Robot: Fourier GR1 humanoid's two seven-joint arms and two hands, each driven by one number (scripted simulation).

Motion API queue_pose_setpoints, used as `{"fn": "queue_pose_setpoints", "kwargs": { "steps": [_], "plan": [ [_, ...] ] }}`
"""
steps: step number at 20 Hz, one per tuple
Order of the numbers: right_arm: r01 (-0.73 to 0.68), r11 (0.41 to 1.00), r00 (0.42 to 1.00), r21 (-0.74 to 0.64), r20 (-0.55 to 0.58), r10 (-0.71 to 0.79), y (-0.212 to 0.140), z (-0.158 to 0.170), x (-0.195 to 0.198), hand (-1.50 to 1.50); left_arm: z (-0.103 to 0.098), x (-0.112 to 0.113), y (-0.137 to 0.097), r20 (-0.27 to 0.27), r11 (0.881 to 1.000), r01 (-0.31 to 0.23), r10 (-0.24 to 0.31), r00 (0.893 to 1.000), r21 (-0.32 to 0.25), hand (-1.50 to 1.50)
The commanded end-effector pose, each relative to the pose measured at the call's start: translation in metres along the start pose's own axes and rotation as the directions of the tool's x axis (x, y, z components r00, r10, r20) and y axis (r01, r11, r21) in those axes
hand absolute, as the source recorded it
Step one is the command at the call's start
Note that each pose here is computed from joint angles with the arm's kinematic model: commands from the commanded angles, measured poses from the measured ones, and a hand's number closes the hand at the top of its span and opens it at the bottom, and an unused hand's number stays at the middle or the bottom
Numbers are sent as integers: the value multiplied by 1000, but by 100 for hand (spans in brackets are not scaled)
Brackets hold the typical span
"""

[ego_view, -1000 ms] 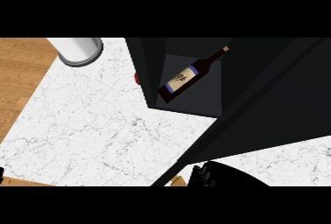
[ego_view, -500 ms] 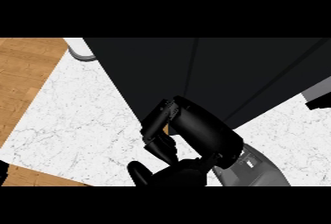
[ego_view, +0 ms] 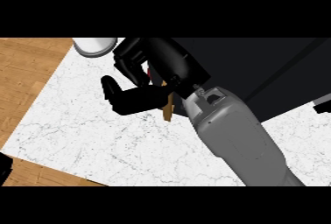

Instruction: Pick up the wine, place it into the cabinet and close the cabinet

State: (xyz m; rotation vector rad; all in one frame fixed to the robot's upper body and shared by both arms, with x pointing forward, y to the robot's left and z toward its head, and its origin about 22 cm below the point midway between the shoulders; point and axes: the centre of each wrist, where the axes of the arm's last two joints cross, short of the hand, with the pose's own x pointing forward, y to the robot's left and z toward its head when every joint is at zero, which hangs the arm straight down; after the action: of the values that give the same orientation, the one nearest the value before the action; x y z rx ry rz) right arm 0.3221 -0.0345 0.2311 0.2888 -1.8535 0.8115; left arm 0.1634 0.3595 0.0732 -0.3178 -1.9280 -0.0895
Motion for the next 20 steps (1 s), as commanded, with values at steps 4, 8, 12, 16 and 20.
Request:
{"fn": "queue_pose_setpoints", "kwargs": {
  "steps": [4, 8, 12, 16, 20],
  "plan": [
    [65, 996, 997, -56, -44, -67, -22, -43, 5, 150, -6, -2, 4, 10, 1000, 8, -8, 1000, -3, 150],
    [156, 983, 984, -100, -72, -164, -31, -49, -6, 150, -10, 0, 3, 12, 1000, 9, -9, 1000, -3, 150],
    [186, 968, 969, -169, -133, -210, -45, -43, -30, 150, -5, -4, 4, 10, 1000, 9, -9, 1000, 22, 150],
    [170, 970, 962, -176, -184, -202, -55, -37, -47, 150, -5, -4, 5, 16, 999, 8, -9, 1000, 32, 150],
    [149, 972, 961, -181, -206, -186, -64, -29, -64, 150, 0, -7, 5, 2, 999, 8, -8, 1000, 49, 150]
  ]
}}
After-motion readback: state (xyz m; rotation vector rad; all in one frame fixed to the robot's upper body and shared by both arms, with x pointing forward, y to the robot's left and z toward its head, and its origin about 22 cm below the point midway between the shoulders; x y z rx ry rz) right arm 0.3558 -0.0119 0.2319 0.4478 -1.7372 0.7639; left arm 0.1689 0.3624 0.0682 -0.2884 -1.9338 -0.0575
